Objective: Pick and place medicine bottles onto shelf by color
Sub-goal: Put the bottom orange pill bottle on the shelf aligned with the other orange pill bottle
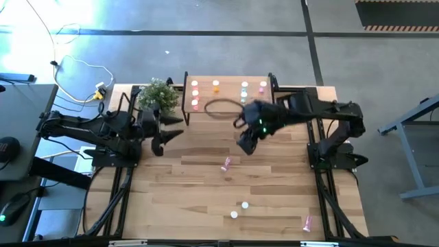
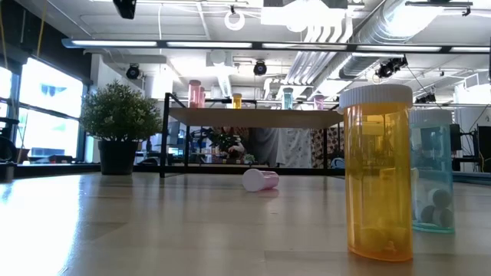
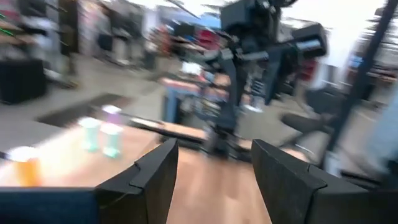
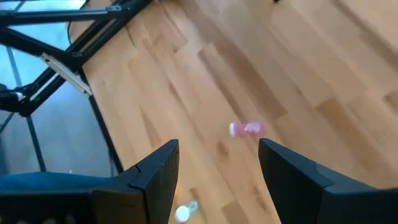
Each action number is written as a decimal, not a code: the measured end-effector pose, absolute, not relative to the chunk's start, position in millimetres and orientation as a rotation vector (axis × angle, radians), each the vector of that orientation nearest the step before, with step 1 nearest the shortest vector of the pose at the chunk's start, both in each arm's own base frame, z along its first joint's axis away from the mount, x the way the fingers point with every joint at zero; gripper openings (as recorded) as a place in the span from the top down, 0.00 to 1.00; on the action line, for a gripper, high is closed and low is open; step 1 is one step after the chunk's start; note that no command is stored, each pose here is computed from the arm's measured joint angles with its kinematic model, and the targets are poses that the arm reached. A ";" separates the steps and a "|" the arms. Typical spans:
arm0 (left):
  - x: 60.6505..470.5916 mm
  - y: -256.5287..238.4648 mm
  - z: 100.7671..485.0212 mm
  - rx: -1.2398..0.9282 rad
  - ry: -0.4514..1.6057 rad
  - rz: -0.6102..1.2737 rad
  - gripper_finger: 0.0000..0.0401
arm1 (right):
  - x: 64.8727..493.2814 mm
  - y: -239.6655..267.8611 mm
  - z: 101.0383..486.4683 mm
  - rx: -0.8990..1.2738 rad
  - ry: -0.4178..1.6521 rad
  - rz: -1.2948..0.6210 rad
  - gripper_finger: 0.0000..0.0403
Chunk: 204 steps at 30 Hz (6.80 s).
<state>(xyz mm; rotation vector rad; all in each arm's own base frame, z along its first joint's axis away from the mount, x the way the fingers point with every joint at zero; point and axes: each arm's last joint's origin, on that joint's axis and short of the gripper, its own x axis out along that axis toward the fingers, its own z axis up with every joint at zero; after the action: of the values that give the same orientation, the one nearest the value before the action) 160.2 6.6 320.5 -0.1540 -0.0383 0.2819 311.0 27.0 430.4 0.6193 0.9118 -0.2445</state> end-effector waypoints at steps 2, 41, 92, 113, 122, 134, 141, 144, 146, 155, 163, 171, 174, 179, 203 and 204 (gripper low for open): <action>160.7 4.3 317.8 -0.186 -0.008 0.216 0.51 | 309.9 42.1 428.8 0.631 0.923 -0.254 0.48; 161.0 -9.8 315.4 -0.281 0.031 0.041 0.51 | 348.0 244.5 310.1 0.308 1.173 0.056 0.44; 161.0 -12.4 315.4 -0.283 0.043 -0.047 0.51 | 394.0 254.7 187.0 0.132 1.413 0.021 0.63; 161.4 -6.0 315.5 -0.277 0.036 -0.002 0.51 | 417.2 227.7 227.9 0.188 1.362 0.059 0.72; 153.6 -1.4 318.7 -0.206 0.015 0.023 0.51 | 443.0 169.9 281.1 0.268 1.236 0.017 0.72; 140.4 9.8 310.6 -0.168 0.111 0.109 0.51 | 456.6 91.4 303.0 0.312 1.156 -0.091 0.72; 140.7 16.7 309.2 -0.176 0.119 0.158 0.51 | 461.7 53.8 302.9 0.216 1.155 -0.073 0.72; 140.6 19.8 307.8 -0.178 0.131 0.182 0.51 | 462.2 36.8 303.3 0.160 1.161 -0.056 0.72; 139.9 22.2 306.3 -0.180 0.146 0.204 0.51 | 459.7 24.6 305.6 0.121 1.174 -0.048 0.72; 140.4 31.9 296.4 -0.190 0.237 0.291 0.51 | 447.7 -36.7 323.0 -0.010 1.158 -0.058 0.72; 146.4 37.2 291.4 -0.203 0.273 0.325 0.51 | 432.2 -85.1 341.2 -0.066 1.115 -0.093 0.72; 147.1 40.8 290.3 -0.233 0.273 0.355 0.51 | 423.0 -127.1 352.2 -0.139 1.052 -0.174 0.72; 147.2 41.0 290.2 -0.235 0.274 0.360 0.51 | 419.6 -141.6 352.9 -0.144 1.044 -0.193 0.72; 147.0 41.6 290.2 -0.250 0.269 0.383 0.51 | 411.8 -162.9 352.8 -0.103 1.037 -0.194 0.72; 146.8 42.2 290.3 -0.251 0.265 0.406 0.51 | 415.7 -169.9 332.2 -0.091 1.075 -0.104 0.72; 146.8 42.2 290.3 -0.251 0.265 0.405 0.51 | 415.8 -170.0 331.9 -0.091 1.076 -0.104 0.72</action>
<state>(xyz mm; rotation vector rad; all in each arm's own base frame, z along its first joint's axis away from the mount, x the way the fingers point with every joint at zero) 146.8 42.2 290.3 -0.2507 0.2653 0.4055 415.8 -170.0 331.9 -0.0912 1.0759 -0.1036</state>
